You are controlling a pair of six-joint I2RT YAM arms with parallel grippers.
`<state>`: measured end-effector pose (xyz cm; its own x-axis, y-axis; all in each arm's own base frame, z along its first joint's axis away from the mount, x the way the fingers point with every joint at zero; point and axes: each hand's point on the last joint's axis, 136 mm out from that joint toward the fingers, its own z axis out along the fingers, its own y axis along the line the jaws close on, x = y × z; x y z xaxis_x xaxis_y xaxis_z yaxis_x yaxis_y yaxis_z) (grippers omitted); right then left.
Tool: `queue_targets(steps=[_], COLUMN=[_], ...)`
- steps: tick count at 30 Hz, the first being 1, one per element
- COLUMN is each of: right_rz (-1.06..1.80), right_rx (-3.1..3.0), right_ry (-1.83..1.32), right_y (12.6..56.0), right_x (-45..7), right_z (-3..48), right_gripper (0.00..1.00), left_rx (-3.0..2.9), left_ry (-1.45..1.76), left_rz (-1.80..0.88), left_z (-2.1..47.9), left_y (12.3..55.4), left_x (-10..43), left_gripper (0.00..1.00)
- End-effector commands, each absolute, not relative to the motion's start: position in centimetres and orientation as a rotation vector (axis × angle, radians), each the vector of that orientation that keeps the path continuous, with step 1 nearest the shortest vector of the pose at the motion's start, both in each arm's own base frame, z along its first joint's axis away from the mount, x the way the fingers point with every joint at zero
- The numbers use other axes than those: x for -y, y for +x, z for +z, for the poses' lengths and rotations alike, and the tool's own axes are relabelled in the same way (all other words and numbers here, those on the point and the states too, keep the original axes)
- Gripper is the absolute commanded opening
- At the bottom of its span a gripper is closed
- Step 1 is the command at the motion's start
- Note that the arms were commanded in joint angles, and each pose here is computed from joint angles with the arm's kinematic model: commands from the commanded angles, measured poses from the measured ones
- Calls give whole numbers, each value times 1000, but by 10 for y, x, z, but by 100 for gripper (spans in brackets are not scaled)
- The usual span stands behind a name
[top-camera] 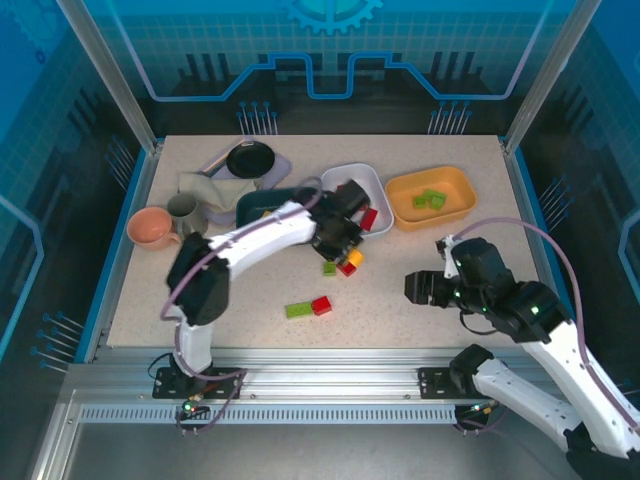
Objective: Sort the legos into containers by color
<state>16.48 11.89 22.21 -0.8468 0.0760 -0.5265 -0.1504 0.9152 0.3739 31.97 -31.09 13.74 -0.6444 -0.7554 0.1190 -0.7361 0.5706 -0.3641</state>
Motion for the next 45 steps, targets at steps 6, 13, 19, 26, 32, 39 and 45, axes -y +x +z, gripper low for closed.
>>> queue_targets(steps=[6, 13, 19, 26, 32, 39, 45], right_rz=[661, 646, 659, 654, 616, 518, 361], right_rx=[-2477, -2519, -2560, -2596, -2640, -2637, -2560], right_ry=[-203, -297, -340, -365, -374, -487, -929], right_y=[207, 229, 246, 261, 264, 264, 243], right_x=[-176, -207, -229, -244, -244, -247, -279], right_z=[237, 229, 218, 212, 201, 194, 176], right_gripper=[73, 73, 74, 74, 75, 77, 80], left_rx=[-2600, -2660, -2784, -2864, -2911, -2832, -2720], left_ry=[-1008, -948, -760, -661, -635, -523, -617], left_rz=[-188, 64, 237, 320, 376, 311, 90], left_z=[164, 146, 122, 92, 78, 121, 186], left_y=[378, 402, 419, 426, 418, 427, 412], left_x=[156, 77, 60, 60, 59, 84, 99], left_gripper=[30, 31, 34, 38, 50, 68, 74])
